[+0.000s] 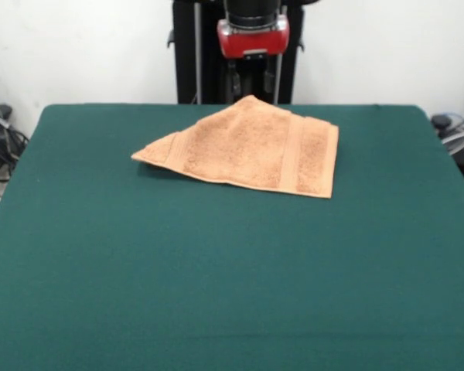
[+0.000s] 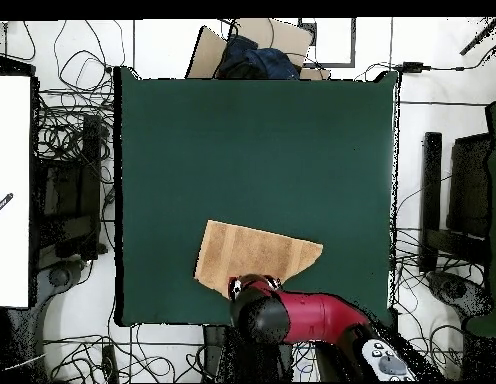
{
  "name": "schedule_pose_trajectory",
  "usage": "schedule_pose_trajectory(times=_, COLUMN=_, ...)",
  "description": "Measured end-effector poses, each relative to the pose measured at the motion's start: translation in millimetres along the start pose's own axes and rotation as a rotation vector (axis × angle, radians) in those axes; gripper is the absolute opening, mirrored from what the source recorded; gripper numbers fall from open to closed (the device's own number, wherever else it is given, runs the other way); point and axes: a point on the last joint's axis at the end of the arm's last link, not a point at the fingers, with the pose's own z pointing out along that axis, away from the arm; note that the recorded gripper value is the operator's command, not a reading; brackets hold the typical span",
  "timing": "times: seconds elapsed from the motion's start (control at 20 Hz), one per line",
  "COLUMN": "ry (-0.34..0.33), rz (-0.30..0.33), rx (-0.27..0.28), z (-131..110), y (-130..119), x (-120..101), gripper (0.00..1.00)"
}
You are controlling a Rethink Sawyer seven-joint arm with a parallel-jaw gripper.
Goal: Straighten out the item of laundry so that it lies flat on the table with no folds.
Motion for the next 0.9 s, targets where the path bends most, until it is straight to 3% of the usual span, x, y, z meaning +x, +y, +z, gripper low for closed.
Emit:
schedule_pose_trajectory(times=0.35, ry=-0.007, rz=-0.016, rx=0.008, z=-11.9, y=7.4, x=-7.7, gripper=1.00)
schedule_pose_trajectory(times=0.9, ry=0.054, rz=0.020, rx=0.030, z=-43.1, y=4.3, x=-11.4, gripper=1.00)
